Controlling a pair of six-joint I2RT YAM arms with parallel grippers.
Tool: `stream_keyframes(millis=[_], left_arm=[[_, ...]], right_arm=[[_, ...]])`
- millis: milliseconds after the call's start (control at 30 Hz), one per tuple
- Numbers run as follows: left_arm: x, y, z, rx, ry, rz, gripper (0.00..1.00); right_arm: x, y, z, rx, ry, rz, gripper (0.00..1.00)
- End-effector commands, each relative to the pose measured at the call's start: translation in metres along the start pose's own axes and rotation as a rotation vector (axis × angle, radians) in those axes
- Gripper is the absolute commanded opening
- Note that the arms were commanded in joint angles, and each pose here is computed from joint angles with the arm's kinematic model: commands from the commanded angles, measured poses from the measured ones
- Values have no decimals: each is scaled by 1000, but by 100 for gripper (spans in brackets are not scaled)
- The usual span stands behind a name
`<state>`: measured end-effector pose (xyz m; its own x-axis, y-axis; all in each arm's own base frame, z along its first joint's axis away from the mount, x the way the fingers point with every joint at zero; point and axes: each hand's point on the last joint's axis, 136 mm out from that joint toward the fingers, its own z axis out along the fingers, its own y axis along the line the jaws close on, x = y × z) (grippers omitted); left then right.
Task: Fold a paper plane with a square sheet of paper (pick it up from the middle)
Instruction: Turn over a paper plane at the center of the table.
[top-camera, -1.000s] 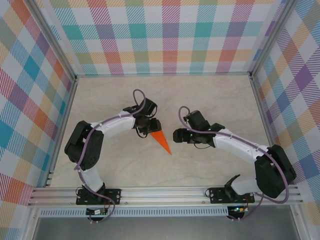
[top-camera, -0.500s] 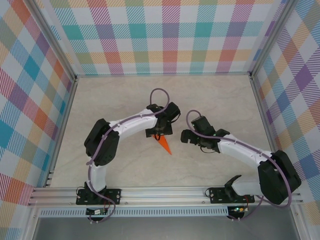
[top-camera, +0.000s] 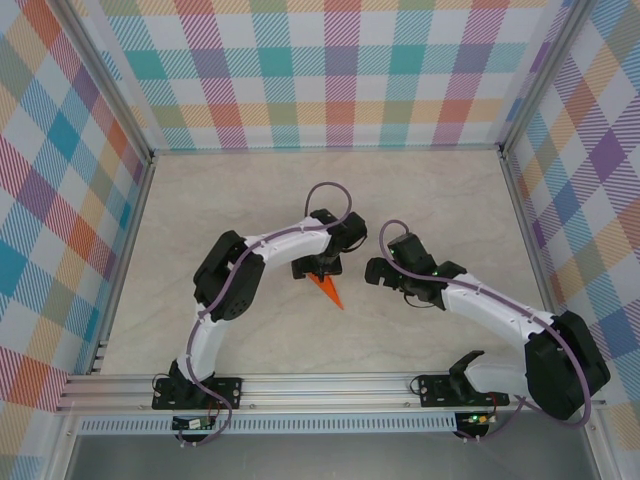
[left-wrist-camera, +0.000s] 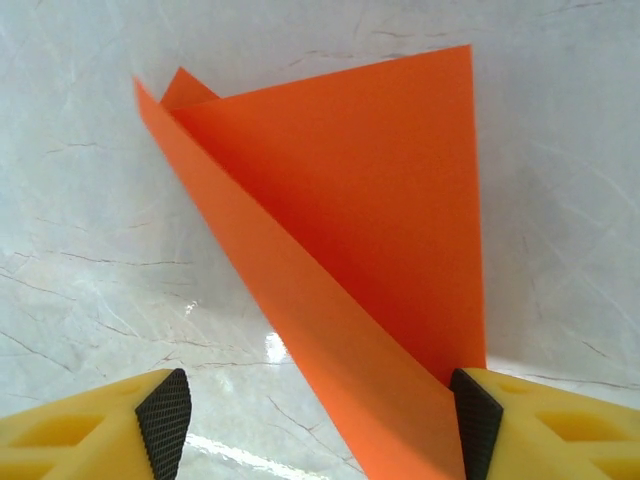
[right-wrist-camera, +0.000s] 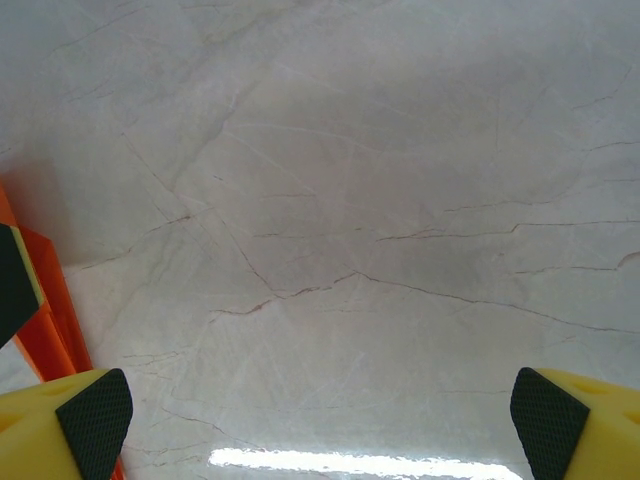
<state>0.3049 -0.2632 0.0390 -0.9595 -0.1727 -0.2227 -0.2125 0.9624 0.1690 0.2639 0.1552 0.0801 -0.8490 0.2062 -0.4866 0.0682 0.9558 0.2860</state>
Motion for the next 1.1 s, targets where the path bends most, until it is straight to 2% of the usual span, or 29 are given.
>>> stream_keyframes(millis=[0,433,567,667,733,933,1067], left_arm=[[4,14,-16,-8,-22,-30,67],[1,15,-19,19,-53,-76,45],[0,13,-16,29,-58,-84,33],[2,5,-12,59,-45,-77,15],[1,1,-14,83,-43,-74,9],[-14,0,-44,133,-102,-63,6],[-22,-6,-76,251,-143,-34,6]], right_arm=[[5,-6,4,19,22,20,100],[8,-2,7,8,51,27,100],[9,-1,8,4,56,28,100],[9,1,9,-1,58,28,100],[9,1,9,-2,60,30,100],[6,3,4,-25,38,51,100],[-1,7,-5,-57,-3,75,100]])
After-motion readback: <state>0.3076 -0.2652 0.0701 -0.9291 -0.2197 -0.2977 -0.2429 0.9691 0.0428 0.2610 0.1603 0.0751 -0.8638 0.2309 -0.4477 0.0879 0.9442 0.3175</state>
